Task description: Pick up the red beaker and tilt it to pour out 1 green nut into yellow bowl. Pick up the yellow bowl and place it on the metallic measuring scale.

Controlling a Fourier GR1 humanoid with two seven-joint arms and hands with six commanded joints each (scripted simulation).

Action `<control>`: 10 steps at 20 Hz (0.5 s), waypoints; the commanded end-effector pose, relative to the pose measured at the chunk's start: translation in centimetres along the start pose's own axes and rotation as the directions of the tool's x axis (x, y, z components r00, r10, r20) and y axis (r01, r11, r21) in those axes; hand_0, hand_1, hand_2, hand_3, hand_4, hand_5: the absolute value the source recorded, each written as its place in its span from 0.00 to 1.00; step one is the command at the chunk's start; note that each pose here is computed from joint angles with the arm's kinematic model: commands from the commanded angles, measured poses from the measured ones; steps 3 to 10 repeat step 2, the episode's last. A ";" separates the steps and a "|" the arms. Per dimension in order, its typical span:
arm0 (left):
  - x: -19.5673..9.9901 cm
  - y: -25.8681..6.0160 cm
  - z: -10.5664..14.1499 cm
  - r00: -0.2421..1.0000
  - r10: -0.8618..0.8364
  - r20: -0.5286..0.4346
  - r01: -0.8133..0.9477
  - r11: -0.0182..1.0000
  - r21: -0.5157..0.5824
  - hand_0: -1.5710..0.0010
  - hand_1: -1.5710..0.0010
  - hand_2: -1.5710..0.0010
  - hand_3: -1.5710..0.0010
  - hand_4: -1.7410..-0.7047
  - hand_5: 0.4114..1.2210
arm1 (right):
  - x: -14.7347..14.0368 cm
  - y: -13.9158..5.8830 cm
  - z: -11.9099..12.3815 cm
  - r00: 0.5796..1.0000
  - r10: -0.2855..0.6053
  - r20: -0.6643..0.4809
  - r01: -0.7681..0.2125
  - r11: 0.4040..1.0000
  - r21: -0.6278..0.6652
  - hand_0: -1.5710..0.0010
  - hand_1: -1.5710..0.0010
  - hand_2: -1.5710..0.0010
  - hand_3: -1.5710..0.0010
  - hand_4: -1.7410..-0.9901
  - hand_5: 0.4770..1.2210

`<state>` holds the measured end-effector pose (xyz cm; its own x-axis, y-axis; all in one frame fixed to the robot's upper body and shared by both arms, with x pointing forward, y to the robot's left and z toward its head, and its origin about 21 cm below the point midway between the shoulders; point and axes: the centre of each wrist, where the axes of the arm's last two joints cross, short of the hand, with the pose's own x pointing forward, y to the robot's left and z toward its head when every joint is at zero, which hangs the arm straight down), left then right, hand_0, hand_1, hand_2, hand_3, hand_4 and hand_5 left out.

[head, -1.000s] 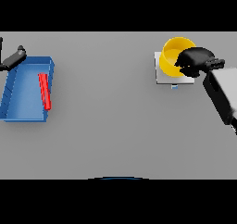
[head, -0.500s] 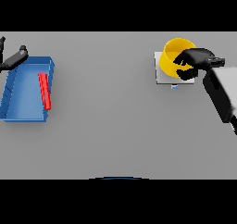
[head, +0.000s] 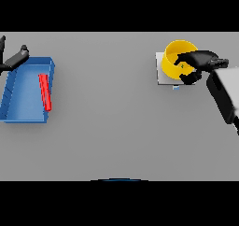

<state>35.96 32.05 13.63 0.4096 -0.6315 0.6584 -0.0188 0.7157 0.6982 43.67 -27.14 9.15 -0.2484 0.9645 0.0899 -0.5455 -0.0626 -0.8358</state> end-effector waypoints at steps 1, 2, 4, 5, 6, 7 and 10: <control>-0.1 0.2 -0.1 1.000 -0.004 -0.005 0.004 1.000 0.013 1.00 1.00 1.00 1.00 0.86 0.44 | 0.1 -0.2 0.1 1.000 0.004 0.007 -0.004 1.000 -0.004 0.96 0.97 0.95 0.82 0.43 0.44; -0.4 0.3 0.1 1.000 -0.002 -0.011 0.002 1.000 0.014 1.00 1.00 1.00 1.00 0.86 0.44 | 0.2 -0.1 0.0 1.000 0.003 0.014 -0.003 1.000 -0.008 0.97 0.98 0.96 0.83 0.44 0.43; -0.4 0.3 0.1 1.000 -0.002 -0.011 0.002 1.000 0.014 1.00 1.00 1.00 1.00 0.86 0.44 | 0.2 -0.1 0.0 1.000 0.003 0.014 -0.003 1.000 -0.008 0.97 0.98 0.96 0.83 0.44 0.43; -0.4 0.3 0.1 1.000 -0.002 -0.011 0.002 1.000 0.014 1.00 1.00 1.00 1.00 0.86 0.44 | 0.2 -0.1 0.0 1.000 0.003 0.014 -0.003 1.000 -0.008 0.97 0.98 0.96 0.83 0.44 0.43; -0.4 0.3 0.1 1.000 -0.002 -0.011 0.002 1.000 0.014 1.00 1.00 1.00 1.00 0.86 0.44 | 0.2 -0.1 0.0 1.000 0.003 0.014 -0.003 1.000 -0.008 0.97 0.98 0.96 0.83 0.44 0.43; -0.4 0.3 0.1 1.000 -0.002 -0.011 0.002 1.000 0.014 1.00 1.00 1.00 1.00 0.86 0.44 | 0.2 -0.1 0.0 1.000 0.003 0.014 -0.003 1.000 -0.008 0.97 0.98 0.96 0.83 0.44 0.43; -0.4 0.3 0.1 1.000 -0.002 -0.011 0.002 1.000 0.014 1.00 1.00 1.00 1.00 0.86 0.44 | 0.2 -0.1 0.0 1.000 0.003 0.014 -0.003 1.000 -0.008 0.97 0.98 0.96 0.83 0.44 0.43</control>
